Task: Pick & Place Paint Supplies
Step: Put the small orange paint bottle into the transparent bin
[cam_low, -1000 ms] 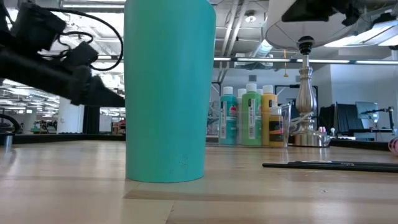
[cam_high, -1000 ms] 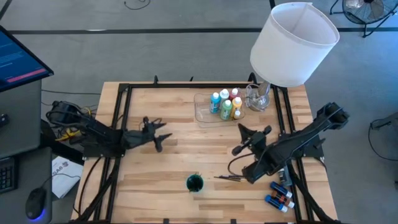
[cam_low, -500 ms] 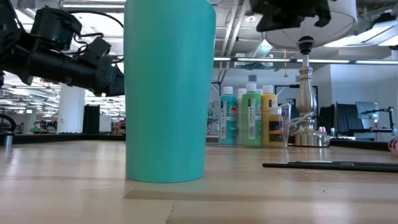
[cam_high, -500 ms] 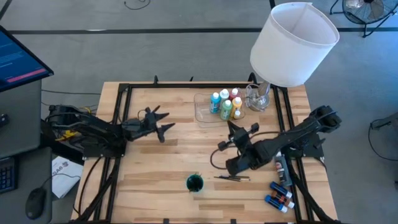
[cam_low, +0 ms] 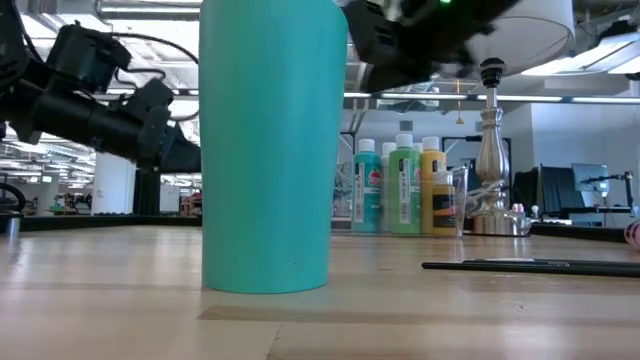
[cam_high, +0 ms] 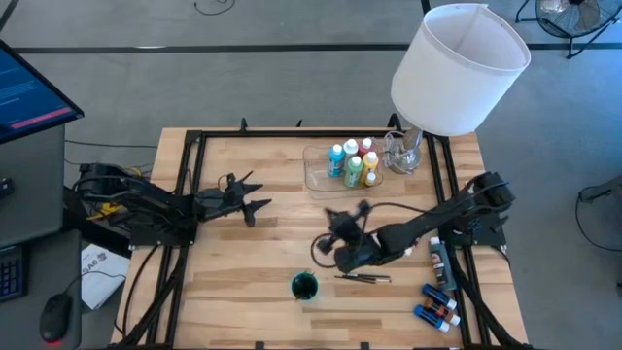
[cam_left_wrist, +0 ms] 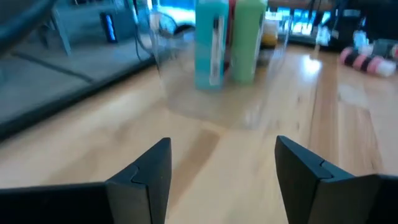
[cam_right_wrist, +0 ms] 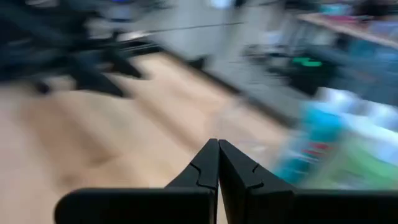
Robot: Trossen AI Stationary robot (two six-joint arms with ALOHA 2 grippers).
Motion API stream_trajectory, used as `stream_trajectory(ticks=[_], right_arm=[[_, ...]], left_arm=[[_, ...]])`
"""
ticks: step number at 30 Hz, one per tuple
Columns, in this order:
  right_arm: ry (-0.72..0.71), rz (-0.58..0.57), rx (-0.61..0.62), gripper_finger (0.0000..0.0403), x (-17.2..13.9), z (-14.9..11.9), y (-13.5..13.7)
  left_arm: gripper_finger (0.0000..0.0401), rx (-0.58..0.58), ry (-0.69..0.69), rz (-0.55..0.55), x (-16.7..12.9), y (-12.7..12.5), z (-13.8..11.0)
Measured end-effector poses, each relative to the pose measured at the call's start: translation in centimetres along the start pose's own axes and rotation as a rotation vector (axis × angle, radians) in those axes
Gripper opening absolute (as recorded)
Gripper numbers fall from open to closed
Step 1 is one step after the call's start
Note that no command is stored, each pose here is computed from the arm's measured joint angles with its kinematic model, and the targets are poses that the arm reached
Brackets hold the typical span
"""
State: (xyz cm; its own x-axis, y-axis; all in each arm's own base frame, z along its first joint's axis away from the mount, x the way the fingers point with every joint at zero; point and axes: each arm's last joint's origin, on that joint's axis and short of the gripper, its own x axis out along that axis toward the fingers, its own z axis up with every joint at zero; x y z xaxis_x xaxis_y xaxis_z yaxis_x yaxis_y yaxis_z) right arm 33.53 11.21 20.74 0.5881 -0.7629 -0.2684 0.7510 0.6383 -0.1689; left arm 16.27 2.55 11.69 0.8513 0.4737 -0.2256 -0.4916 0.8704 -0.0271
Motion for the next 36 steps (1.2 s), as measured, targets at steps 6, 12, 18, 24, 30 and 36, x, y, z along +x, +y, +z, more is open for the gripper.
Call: stream_trajectory(ticks=[6,12,18,24,30,36], right_arm=[[0.073,0.322,0.000,0.0000,1.0,0.8,1.8],[0.084,0.322,0.047,0.0000,-1.2,1.5,1.1],[0.105,0.359,0.106,0.0000,-4.0,2.8,-0.4],[0.206,0.338,0.223,0.0000,-5.7,2.7,-2.2],[0.306,0.296,0.293,0.0000,-7.0,1.5,-3.0],[0.472,0.269,0.341,0.0000,-8.2,0.0,-3.7]], left_arm=[[0.0186,-0.037,0.062,-0.060,0.1,-0.5,-0.8],[0.0186,-0.020,0.099,-0.076,0.1,-0.8,-1.5],[0.0186,-0.007,0.123,-0.081,0.1,-1.0,-1.9],[0.0186,-0.007,0.129,-0.097,0.1,-1.0,-1.9],[0.0186,0.003,0.127,-0.100,0.1,-1.0,-1.9],[0.0186,0.023,0.118,-0.103,0.2,-1.1,-1.7]])
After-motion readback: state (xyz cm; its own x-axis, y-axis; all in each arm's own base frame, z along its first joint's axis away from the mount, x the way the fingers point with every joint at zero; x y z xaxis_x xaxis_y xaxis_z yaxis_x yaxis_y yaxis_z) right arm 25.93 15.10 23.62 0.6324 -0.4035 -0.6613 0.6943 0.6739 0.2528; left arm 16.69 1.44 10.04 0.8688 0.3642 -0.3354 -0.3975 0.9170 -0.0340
